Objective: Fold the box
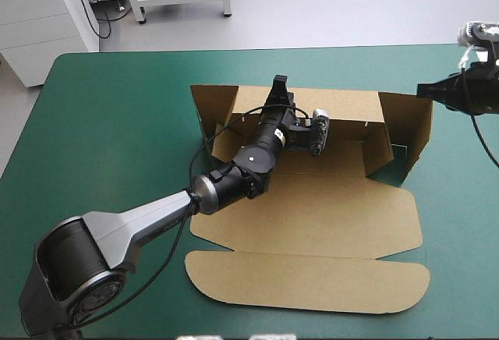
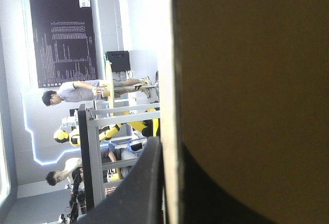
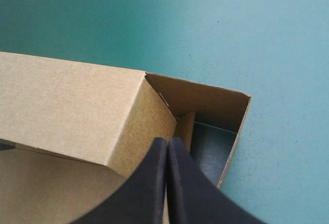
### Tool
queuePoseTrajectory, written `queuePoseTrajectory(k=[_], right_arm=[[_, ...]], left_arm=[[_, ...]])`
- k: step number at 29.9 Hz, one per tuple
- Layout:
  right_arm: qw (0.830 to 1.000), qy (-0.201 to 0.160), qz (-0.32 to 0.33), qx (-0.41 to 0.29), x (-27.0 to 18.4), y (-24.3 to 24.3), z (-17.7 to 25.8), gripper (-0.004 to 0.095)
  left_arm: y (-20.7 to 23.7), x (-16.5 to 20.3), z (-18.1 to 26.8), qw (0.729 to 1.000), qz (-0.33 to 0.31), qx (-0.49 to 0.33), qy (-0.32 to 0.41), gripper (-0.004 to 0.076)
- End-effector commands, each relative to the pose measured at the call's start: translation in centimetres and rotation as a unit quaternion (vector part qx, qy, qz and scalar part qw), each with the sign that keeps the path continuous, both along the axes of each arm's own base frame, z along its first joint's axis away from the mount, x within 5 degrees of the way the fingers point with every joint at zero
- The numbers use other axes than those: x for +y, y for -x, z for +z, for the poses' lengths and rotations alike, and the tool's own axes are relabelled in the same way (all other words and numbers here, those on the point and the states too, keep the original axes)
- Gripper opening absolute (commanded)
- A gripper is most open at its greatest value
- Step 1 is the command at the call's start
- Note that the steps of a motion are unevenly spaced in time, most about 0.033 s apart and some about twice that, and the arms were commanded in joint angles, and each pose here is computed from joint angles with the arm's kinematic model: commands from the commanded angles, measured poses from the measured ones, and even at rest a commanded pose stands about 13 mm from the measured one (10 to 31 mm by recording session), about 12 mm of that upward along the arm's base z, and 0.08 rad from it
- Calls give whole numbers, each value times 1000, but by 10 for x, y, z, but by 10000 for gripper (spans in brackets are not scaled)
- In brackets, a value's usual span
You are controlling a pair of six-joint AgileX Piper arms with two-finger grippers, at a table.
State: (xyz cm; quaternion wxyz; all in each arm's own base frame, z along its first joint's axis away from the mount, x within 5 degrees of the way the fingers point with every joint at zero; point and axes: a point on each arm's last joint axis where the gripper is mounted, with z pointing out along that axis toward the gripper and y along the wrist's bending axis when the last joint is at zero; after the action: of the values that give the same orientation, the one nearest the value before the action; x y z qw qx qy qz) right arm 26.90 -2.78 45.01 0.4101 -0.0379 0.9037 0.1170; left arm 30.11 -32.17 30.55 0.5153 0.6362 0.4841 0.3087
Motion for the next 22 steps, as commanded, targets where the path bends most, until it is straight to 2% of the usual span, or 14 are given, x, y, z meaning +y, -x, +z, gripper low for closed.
queuePoseTrajectory(k=[1,8,11,14,18,22], right_arm=[[999,-9,-10,-48,0,-1,15,-18],[999,-13,-18,-44,-7,-25,6,-17],[999,-12,-21,-43,-9,-32,9,31],[999,-8,-29,-45,-11,-34,18,182],[999,9,-39,-33,-13,-28,31,432],[998,14,-37,-45,-12,-23,42,560]], left_arm=[[6,4,27,999,-1,-30,22,-8],[6,2,27,999,-10,-30,23,-8],[6,2,27,999,-6,-25,39,-8],[6,2,29,998,-6,-30,47,-8],[6,1,30,998,-10,-39,47,-8],[6,1,30,998,-9,-37,54,-8]])
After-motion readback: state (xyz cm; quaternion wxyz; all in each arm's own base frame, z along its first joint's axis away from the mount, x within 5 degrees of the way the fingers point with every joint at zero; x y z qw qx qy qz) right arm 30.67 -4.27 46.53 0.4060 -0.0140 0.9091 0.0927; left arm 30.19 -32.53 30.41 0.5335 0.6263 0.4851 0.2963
